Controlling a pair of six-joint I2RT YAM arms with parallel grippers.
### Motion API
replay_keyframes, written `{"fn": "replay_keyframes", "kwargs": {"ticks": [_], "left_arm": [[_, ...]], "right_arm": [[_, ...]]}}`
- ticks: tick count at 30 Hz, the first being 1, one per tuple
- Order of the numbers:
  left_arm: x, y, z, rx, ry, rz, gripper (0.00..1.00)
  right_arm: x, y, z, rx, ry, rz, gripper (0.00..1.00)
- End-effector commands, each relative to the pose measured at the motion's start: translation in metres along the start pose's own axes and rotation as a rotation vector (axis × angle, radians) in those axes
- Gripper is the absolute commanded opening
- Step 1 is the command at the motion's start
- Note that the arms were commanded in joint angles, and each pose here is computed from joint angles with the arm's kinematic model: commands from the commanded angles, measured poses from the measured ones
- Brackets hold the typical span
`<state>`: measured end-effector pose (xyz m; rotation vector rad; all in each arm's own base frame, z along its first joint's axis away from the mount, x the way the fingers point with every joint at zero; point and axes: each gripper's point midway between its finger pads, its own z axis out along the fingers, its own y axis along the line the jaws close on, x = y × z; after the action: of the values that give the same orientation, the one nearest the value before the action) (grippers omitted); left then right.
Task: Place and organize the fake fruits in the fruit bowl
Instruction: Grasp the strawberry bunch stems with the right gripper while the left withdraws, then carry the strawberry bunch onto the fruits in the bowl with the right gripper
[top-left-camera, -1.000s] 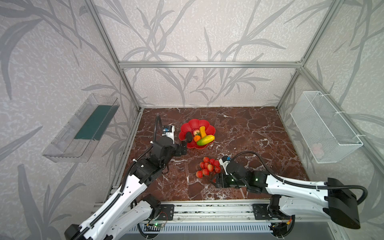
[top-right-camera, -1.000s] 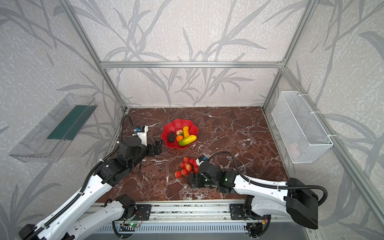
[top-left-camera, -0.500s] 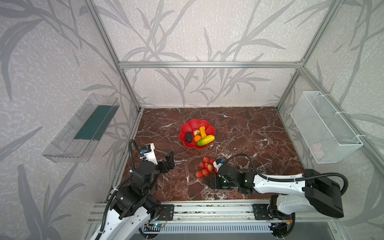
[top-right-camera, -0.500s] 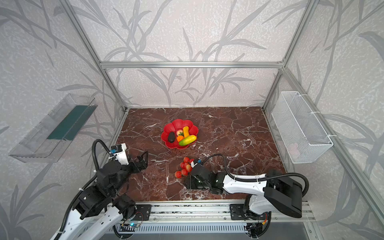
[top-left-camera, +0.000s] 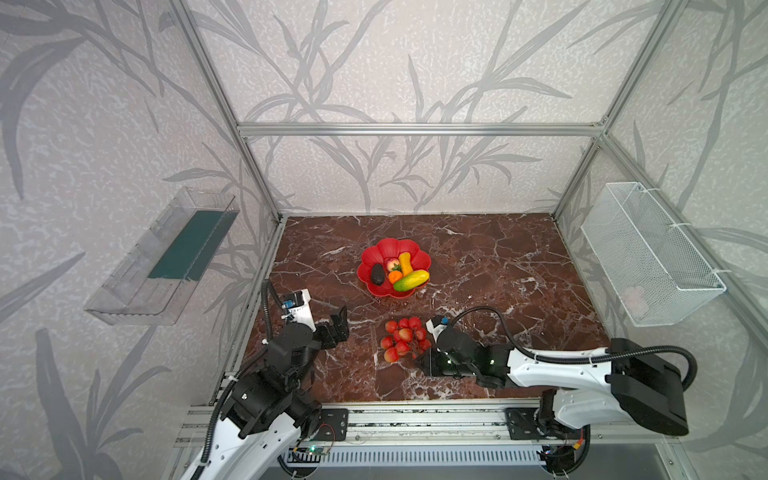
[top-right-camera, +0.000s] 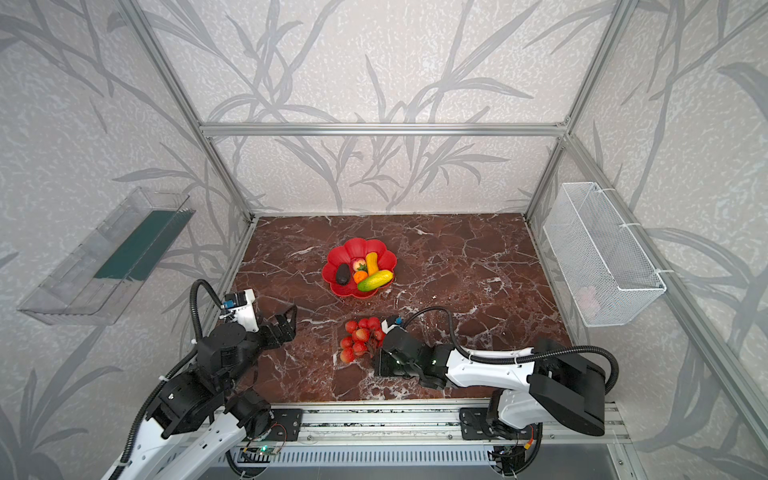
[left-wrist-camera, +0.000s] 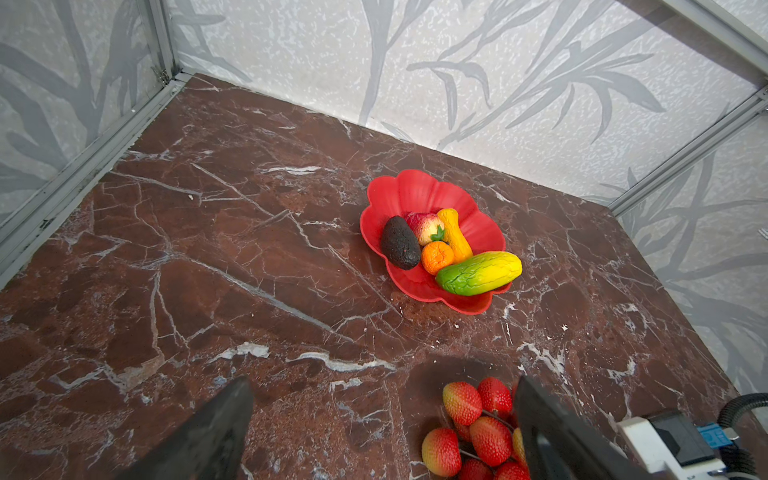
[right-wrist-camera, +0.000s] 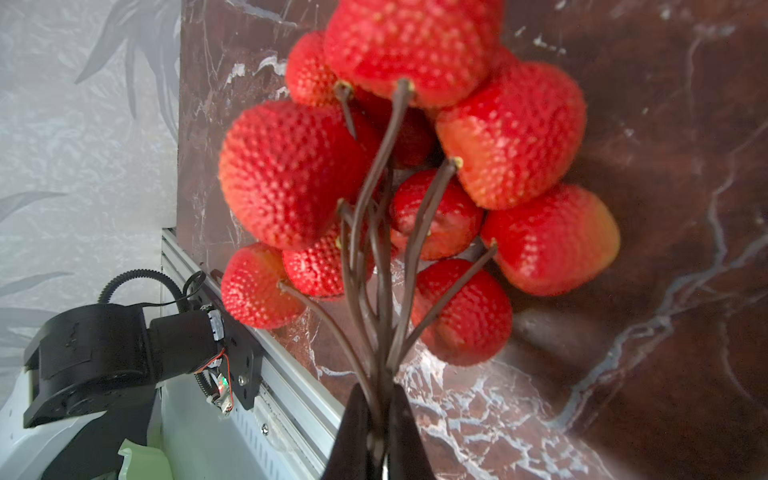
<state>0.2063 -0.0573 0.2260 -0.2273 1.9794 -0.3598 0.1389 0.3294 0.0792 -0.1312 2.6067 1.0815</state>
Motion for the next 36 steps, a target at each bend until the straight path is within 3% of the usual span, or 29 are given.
{"fn": "replay_keyframes", "kwargs": {"ticks": [1, 11, 16, 27, 36], "left_arm": [[0.002, 0.002, 0.000, -0.002, 0.000, -0.021, 0.98], [0.002, -0.001, -0.003, 0.029, -0.020, -0.029, 0.98], [0.000, -0.006, -0.007, 0.074, -0.031, -0.023, 0.98], [0.003, -0.014, -0.003, 0.119, -0.023, -0.057, 0.98], [0.003, -0.012, -0.002, 0.107, -0.028, -0.059, 0.98]], "right_arm": [[-0.024, 0.028, -0.022, -0.019, -0.077, -0.126, 0.00], [-0.090, 0.093, -0.062, 0.010, -0.241, -0.442, 0.00], [-0.142, 0.105, -0.059, -0.013, -0.297, -0.459, 0.00], [-0.240, 0.097, -0.009, 0.032, -0.299, -0.518, 0.00], [-0.261, 0.042, 0.069, 0.123, -0.188, -0.475, 0.00]]}}
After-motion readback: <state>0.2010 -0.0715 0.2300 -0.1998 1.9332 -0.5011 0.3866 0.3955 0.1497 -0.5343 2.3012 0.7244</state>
